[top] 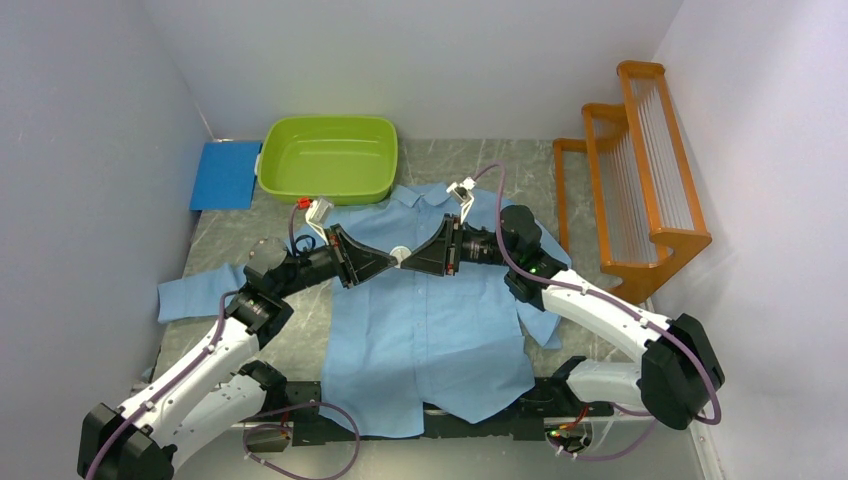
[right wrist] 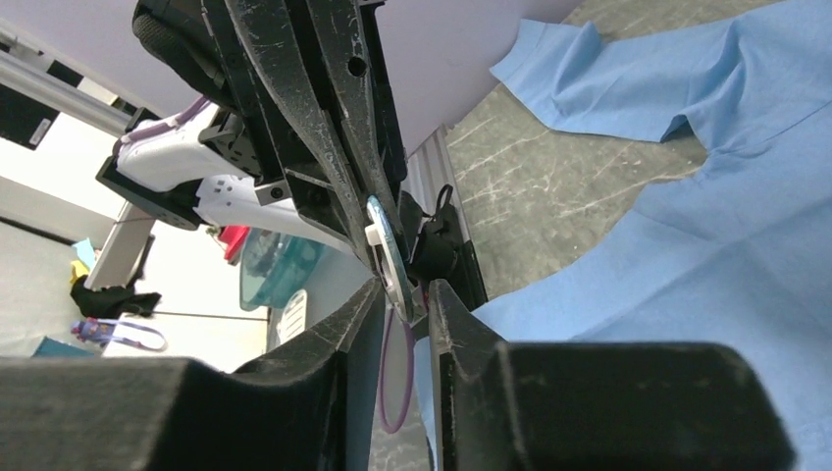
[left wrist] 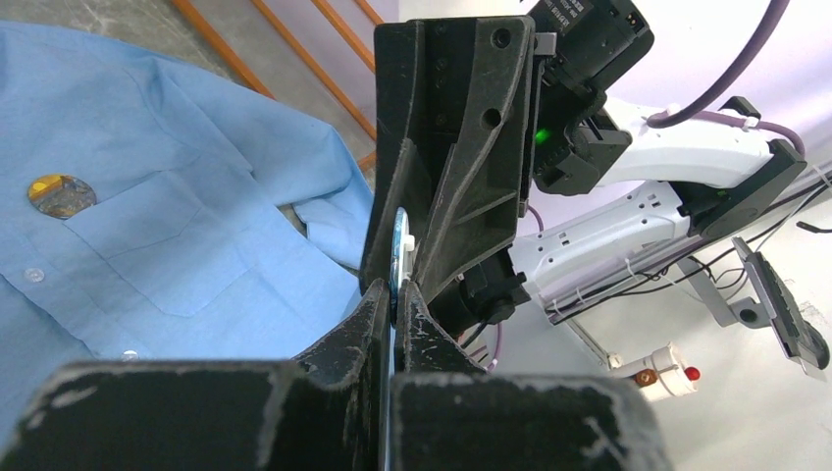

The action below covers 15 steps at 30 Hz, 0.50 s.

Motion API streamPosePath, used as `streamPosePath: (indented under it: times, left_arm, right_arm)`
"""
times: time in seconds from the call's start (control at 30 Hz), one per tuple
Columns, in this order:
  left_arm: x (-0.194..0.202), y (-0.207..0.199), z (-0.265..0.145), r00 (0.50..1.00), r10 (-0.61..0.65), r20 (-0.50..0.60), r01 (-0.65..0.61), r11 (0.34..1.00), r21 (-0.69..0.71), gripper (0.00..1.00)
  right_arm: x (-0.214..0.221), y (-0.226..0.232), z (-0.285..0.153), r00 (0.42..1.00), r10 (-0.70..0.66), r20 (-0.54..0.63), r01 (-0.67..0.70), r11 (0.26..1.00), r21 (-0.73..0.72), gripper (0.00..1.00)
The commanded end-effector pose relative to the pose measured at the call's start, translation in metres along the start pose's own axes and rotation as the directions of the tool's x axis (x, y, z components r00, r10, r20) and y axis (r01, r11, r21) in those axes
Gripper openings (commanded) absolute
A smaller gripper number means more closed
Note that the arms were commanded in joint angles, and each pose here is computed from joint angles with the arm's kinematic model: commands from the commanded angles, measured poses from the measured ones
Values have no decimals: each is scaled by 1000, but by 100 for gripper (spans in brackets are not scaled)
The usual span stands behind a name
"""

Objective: Pin the brooch onto the clothing
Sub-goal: Open the brooch.

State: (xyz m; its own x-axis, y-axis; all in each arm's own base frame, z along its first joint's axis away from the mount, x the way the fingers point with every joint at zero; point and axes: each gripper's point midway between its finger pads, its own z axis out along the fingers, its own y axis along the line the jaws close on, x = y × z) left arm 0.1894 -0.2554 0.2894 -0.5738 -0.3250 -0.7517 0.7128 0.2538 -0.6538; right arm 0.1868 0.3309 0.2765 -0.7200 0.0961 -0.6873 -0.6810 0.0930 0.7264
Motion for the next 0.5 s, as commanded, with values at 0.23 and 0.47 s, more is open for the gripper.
streamPosePath:
  times: [0.23, 0.47]
  left_arm:
    - [-7, -10, 1, 998, 61, -5, -61, 998, 29, 3]
    - [-4, -7, 1, 989, 126, -76, -126, 992, 5, 3]
  right_arm:
    - [-6, -12, 4, 999, -35, -38, 39, 995, 95, 7]
    - [6, -41, 3, 987, 37, -154, 3, 967, 256, 3]
